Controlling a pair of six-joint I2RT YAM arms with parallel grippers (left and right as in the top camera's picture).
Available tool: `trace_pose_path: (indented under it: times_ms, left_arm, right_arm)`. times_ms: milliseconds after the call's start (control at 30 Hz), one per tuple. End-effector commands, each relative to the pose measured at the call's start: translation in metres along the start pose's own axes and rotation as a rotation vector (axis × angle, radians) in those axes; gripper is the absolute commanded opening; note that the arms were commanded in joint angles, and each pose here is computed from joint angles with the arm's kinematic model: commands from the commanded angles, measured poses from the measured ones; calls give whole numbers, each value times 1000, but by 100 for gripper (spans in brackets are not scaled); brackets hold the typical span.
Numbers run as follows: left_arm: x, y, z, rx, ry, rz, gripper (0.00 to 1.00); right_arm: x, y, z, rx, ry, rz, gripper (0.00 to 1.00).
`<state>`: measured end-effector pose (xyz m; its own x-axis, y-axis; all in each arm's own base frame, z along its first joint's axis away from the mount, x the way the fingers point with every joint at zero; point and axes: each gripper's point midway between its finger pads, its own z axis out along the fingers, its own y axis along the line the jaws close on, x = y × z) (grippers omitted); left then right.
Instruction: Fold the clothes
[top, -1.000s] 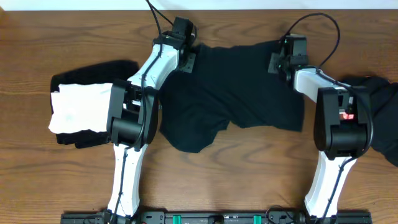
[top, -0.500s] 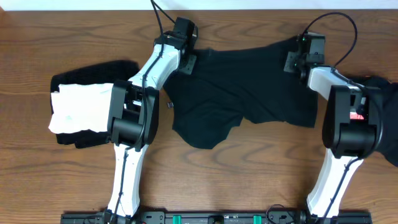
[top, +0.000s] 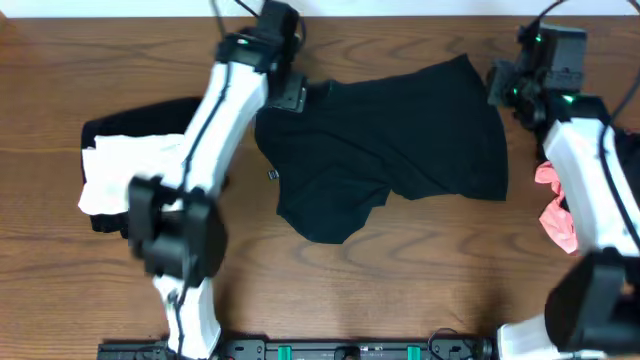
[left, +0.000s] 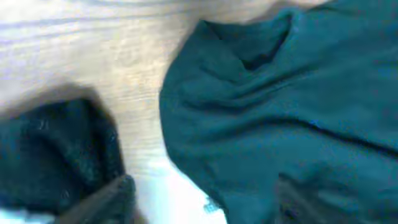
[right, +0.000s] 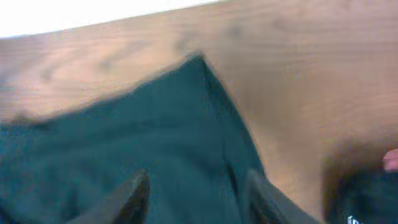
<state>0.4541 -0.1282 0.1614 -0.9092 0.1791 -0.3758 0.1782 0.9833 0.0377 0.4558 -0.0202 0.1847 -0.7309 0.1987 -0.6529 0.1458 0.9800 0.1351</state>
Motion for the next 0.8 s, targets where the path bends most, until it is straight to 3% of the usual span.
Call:
trace_pose_path:
  times_ms: [0,67,200,400,767]
  left_arm:
    - [25,-17,-20,112,94,-90,28]
    - [51,-24,-24,146,202,-117,6]
    - [95,-34,-14,144,366,-131,6]
    - [179,-81,31,201,562,-44,6]
    - [221,-106,103,177,428,36,6]
  right_arm:
    - [25,0,-12,-10,97,57,40]
    - [48,-2,-18,8,189,112,29]
    - [94,-1,-29,13,381,189,2]
    - [145,-8,-37,52,561,194,1]
    - [187,13,-17,-53,615,144,1]
